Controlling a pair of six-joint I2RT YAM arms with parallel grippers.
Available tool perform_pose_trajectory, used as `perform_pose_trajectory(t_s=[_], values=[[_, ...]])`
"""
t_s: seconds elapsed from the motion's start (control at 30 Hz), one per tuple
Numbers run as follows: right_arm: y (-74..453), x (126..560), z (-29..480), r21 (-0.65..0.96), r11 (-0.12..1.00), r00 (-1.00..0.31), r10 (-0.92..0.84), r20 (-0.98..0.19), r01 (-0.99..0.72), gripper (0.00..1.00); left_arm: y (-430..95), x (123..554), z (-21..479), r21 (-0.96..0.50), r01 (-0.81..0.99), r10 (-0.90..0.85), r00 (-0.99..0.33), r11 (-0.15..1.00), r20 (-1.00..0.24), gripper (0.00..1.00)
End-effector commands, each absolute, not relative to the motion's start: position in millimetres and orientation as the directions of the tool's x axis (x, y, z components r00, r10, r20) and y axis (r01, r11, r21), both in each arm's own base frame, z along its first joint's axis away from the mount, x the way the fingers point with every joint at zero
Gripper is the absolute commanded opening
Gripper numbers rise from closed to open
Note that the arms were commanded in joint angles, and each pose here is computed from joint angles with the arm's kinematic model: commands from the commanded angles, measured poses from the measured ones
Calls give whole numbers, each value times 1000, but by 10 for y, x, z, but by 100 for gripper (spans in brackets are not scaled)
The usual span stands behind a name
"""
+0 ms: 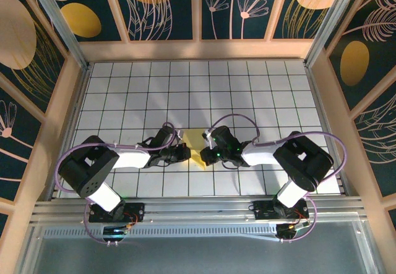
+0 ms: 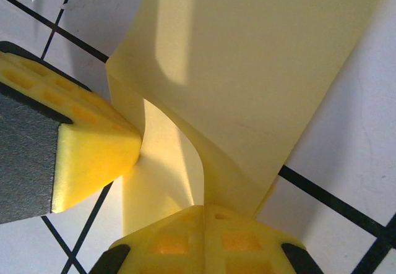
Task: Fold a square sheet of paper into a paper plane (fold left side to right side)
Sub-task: Third fold the triangle at the center of the table.
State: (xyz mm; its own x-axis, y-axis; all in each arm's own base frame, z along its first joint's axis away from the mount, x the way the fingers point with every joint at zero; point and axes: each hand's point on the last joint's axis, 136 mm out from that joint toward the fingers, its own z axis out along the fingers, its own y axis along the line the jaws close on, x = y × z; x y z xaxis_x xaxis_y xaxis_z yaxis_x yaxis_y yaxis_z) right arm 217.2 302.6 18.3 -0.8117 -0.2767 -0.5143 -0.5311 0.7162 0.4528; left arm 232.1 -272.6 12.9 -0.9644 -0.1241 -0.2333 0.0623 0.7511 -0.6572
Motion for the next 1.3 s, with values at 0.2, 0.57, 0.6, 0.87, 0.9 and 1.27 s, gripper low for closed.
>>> perform_pose_trajectory(t_s=[0.2,0.57,0.6,0.87,0.9,1.27], values=[[2969,2295,237,417,752,-820,-279,-500,-510,9,-2530,2225,-140,-554,9,-116,-975,832,-190,0],[2869,2515,678,416,781,-814,-193,-548,-465,38,-2519,2213,-177,-547,-4,-121,-977,837,-177,0],[2854,2498,731,427,779,-818,-184,-545,-460,38,-2519,2214,-176,-547,-3,-120,-977,837,-178,0],[3002,1928,973,688,611,-913,-168,-371,-392,8,-2538,2244,-133,-553,-2,-126,-974,833,-186,0],[3029,1840,972,720,585,-925,-169,-340,-372,4,-2537,2247,-133,-552,-1,-126,-974,834,-188,0],[3161,1609,666,744,594,-952,-210,-224,-306,0,-2532,2256,-124,-547,-1,-127,-973,837,-191,0]])
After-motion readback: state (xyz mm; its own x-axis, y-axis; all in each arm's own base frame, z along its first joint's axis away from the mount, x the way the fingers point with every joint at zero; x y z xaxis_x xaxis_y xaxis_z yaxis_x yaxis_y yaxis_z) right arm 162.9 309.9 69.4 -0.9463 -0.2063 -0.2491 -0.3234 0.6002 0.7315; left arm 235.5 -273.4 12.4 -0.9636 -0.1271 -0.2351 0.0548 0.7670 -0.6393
